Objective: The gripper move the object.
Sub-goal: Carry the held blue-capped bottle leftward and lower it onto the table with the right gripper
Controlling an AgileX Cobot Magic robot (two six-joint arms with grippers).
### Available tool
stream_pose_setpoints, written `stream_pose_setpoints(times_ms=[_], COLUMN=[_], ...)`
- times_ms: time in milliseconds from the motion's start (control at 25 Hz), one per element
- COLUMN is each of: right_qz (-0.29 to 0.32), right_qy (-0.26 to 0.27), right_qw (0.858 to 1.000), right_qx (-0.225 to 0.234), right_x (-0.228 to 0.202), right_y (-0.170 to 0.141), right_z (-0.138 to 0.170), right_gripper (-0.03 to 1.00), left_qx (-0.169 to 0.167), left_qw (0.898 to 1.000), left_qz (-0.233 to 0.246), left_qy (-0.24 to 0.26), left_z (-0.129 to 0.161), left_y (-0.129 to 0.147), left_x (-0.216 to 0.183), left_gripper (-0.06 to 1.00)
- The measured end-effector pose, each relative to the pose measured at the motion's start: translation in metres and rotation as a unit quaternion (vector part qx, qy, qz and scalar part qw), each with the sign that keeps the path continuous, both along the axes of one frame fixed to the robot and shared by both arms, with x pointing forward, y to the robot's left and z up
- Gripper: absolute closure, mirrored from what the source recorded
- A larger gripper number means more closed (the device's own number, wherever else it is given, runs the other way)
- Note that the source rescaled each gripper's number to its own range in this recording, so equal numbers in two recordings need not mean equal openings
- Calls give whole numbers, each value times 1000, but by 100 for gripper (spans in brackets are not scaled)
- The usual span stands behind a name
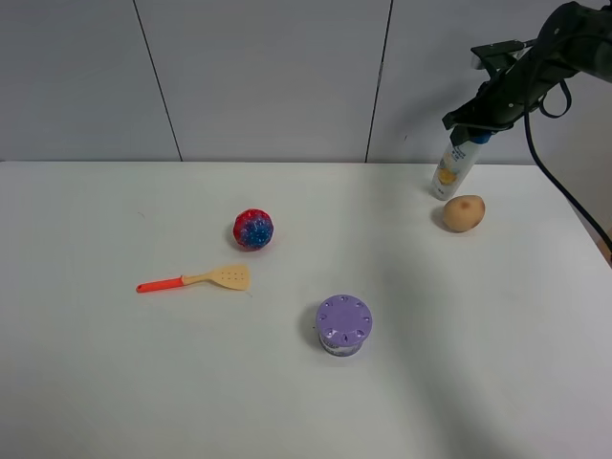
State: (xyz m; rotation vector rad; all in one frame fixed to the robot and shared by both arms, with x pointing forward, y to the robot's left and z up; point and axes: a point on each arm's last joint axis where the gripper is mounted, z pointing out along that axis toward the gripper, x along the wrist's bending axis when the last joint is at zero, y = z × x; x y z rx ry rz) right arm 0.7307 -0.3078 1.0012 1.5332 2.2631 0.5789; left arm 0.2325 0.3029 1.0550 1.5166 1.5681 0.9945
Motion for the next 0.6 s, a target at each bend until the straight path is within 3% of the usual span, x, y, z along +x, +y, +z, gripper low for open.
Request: stream_pose_setpoints(times_ms=[600], right_qz=[0], right_qy=[1], right_qw=[1000], right_qx=[0], right_x=[0], right_y=[0], right_z=[0], right_gripper=[95], left_qx=[0], left_qw=[1000], left_qz=[0], left_qy=[0], left_z=[0], left_y=[0], left_x=[0], left_gripper=[-6])
